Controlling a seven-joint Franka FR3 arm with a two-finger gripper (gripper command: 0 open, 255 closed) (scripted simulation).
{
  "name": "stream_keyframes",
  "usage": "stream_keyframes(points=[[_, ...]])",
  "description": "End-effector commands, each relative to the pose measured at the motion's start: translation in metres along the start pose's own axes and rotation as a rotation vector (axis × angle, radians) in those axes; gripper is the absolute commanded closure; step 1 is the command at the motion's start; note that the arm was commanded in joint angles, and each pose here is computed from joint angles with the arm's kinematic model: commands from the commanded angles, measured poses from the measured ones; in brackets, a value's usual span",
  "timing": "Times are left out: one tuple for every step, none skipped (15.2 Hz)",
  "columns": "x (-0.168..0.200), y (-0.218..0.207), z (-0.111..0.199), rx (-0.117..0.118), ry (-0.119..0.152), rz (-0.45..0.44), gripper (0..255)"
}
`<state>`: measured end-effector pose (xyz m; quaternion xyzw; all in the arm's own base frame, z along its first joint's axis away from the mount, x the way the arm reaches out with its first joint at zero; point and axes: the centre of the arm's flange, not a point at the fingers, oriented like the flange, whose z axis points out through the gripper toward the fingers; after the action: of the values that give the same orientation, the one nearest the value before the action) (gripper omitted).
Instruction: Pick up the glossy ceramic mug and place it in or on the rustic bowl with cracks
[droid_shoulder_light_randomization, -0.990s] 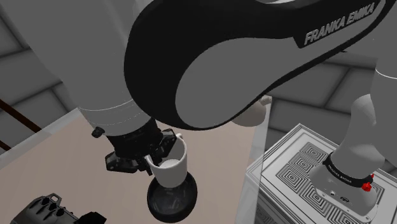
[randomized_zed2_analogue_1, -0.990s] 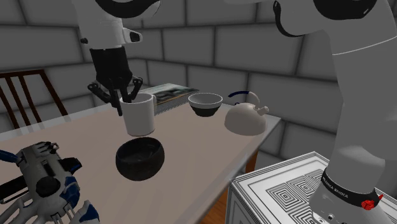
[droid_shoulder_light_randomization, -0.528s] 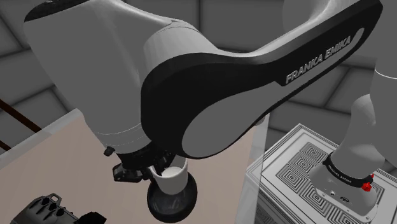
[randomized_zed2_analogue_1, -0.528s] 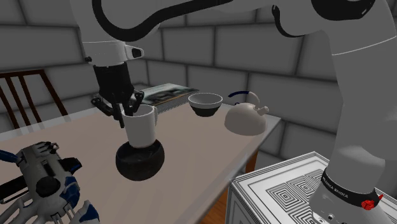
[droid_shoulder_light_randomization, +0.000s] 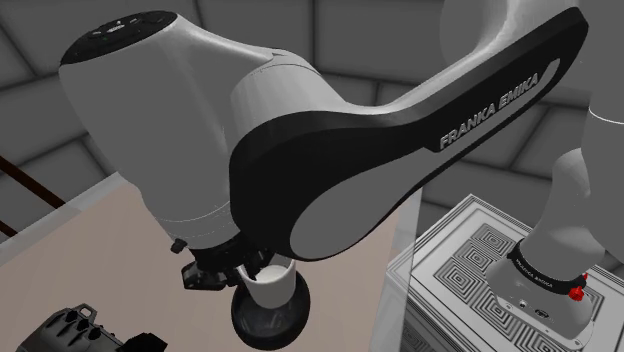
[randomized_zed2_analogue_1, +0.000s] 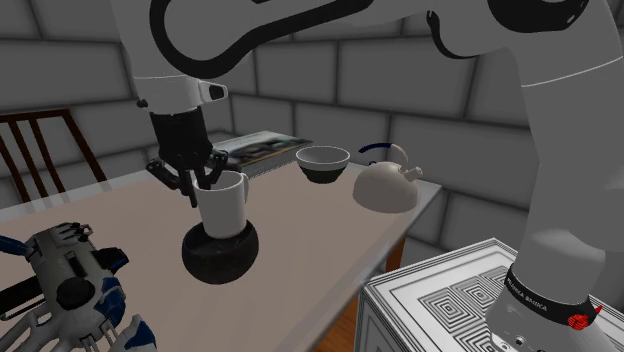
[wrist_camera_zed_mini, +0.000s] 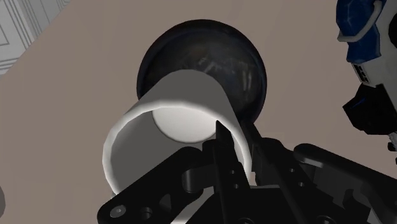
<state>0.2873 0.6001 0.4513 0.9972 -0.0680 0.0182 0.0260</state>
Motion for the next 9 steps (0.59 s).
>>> stream_keyframes(points=[[0.000, 0.000, 0.000, 0.000, 0.000, 0.000, 255], [0.000, 0.000, 0.000, 0.000, 0.000, 0.000, 255], [0.000, 0.000, 0.000, 0.000, 0.000, 0.000, 0], [0.000, 0.000, 0.000, 0.000, 0.000, 0.000, 0], [0.000, 0.000, 0.000, 0.000, 0.000, 0.000, 0], [0.000, 0.000, 0.000, 0.000, 0.000, 0.000, 0], [0.000, 0.000, 0.000, 0.000, 0.000, 0.000, 0], [0.000, 0.000, 0.000, 0.000, 0.000, 0.000, 0], [0.000, 0.000, -0.013, 0.000, 0.000, 0.000, 0]])
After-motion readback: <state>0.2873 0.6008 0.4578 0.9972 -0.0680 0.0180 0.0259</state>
